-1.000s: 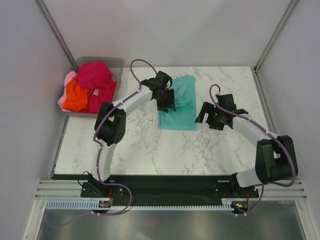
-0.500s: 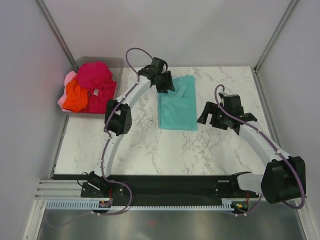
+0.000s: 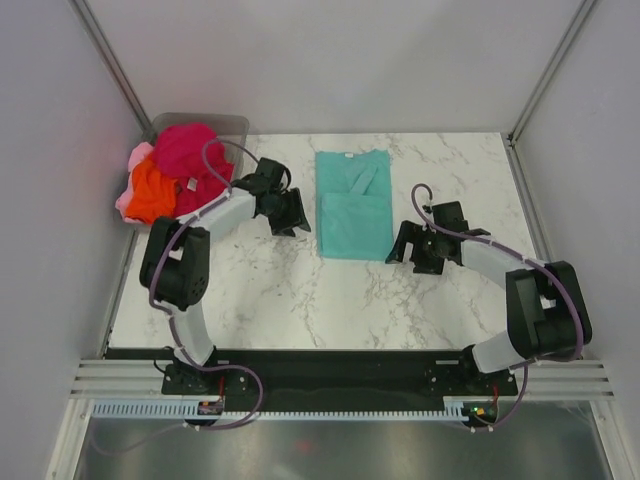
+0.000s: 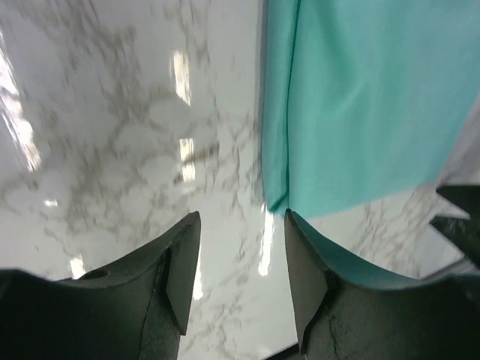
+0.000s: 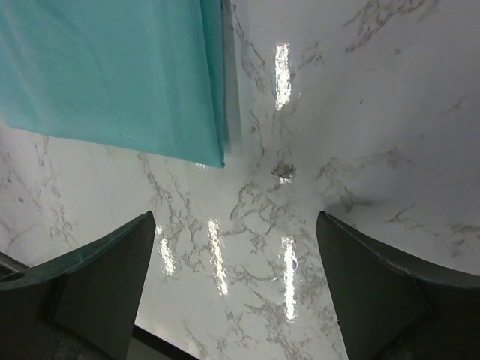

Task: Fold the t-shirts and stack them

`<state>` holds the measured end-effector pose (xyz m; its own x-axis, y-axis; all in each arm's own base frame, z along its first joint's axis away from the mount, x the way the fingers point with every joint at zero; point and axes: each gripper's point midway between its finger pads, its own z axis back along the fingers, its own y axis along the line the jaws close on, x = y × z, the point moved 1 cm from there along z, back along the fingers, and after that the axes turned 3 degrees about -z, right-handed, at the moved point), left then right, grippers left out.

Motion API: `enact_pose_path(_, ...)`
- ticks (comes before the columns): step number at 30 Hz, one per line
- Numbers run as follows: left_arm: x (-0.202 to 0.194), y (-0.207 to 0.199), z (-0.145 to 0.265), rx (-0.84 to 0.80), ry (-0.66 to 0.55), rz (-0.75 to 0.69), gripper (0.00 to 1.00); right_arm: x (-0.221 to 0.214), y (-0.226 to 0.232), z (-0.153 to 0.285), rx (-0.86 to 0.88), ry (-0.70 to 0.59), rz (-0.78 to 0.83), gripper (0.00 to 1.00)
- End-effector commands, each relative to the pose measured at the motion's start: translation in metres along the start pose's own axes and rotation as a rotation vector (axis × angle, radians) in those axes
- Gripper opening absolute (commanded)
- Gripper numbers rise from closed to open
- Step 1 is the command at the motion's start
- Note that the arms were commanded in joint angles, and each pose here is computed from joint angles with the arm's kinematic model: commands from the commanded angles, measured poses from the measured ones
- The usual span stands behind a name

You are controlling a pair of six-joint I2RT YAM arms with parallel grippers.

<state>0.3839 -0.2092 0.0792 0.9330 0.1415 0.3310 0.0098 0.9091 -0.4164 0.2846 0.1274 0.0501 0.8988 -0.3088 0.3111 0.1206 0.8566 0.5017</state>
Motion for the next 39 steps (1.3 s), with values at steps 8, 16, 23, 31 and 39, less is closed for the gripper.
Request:
enact_pose_path(8,-0.047,-0.017,-0.004,-0.198,-0.043,0.014,0.56,0.013,0.003,-0.048,0.045,0.013,-0.025,0.76)
enact_pose_path(16,-0.060,-0.040,-0.022,-0.251,-0.021,0.031,0.57,0.012,-0.002,-0.060,0.039,0.031,-0.033,0.50)
enact_pose_path(23,-0.071,-0.038,-0.036,-0.190,0.005,0.030,0.56,0.009,-0.004,-0.063,0.037,0.043,-0.028,0.45)
enact_pose_path(31,-0.076,-0.033,-0.049,-0.167,0.009,0.029,0.51,0.003,-0.007,-0.063,0.035,0.060,-0.029,0.43)
enact_pose_path(39,-0.074,-0.036,-0.051,-0.168,-0.006,0.024,0.43,-0.010,-0.013,-0.054,0.012,0.073,-0.036,0.46)
